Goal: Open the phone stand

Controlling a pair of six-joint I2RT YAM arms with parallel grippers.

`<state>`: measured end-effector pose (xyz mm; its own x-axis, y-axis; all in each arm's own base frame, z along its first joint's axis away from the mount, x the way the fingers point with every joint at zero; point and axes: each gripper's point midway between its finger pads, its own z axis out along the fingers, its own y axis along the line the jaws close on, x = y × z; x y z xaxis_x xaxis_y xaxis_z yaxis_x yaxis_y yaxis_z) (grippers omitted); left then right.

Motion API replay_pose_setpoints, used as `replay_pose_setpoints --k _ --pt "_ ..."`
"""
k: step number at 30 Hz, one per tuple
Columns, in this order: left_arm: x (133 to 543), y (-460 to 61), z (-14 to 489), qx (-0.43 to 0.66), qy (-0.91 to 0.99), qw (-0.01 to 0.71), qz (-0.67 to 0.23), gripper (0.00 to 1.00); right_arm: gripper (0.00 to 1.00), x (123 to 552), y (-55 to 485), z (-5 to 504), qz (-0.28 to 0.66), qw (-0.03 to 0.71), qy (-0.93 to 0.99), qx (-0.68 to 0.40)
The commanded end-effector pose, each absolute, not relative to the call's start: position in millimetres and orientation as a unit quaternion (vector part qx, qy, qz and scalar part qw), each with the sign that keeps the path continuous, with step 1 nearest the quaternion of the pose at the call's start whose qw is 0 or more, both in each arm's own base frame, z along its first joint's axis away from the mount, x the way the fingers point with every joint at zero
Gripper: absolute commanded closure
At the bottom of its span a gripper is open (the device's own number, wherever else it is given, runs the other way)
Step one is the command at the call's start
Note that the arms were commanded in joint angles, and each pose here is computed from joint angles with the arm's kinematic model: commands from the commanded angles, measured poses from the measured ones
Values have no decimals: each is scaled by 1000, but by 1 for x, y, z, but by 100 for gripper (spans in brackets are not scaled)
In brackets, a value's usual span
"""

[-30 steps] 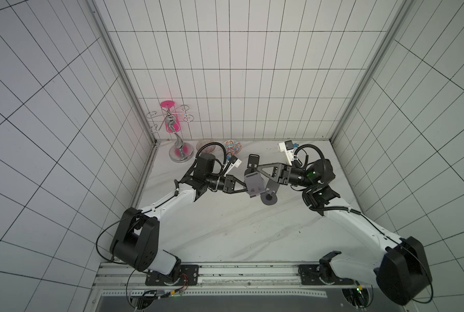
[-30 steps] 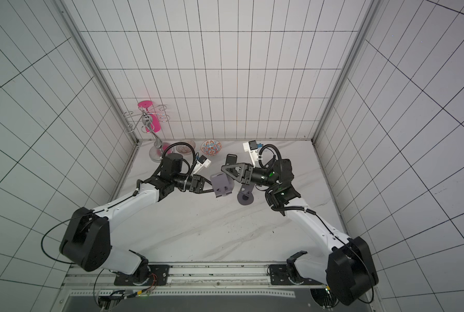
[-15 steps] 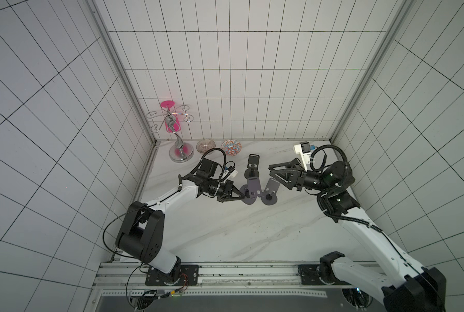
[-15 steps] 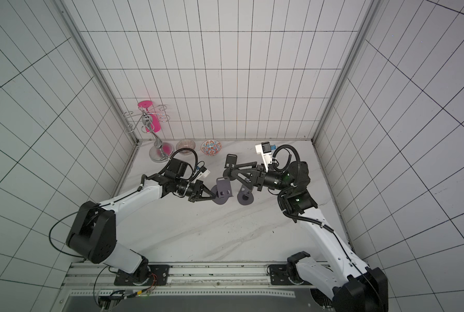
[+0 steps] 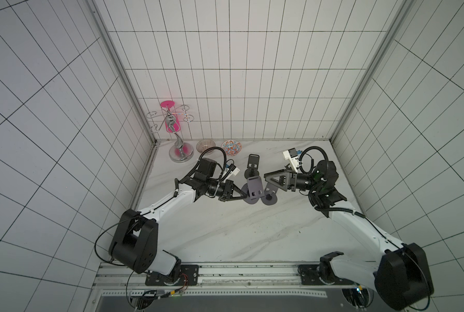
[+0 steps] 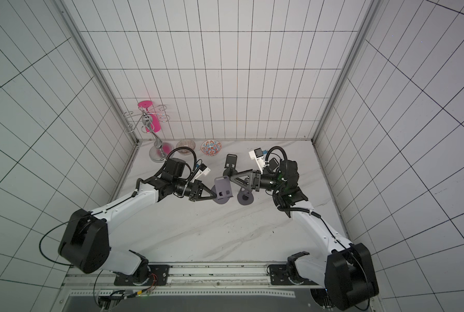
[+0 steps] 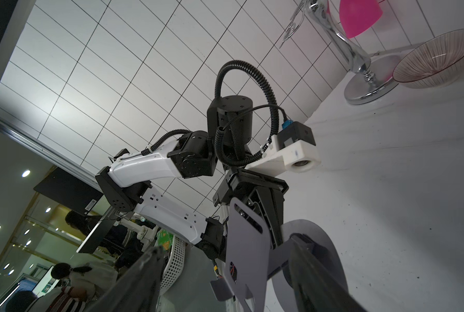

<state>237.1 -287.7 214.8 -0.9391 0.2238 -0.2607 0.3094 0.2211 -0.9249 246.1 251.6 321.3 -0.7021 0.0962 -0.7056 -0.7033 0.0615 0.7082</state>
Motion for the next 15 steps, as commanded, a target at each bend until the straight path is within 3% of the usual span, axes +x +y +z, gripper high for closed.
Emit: replay_pose_setpoints --k 1,11,15 --pt "234 -293 222 194 764 38 -614 100 24 239 260 309 634 301 664 -259" --pt "227 -298 226 202 760 33 -617 100 25 244 270 300 650 295 648 -266" --pt "229 -299 226 202 759 30 -618 100 36 235 279 303 650 287 642 -290"
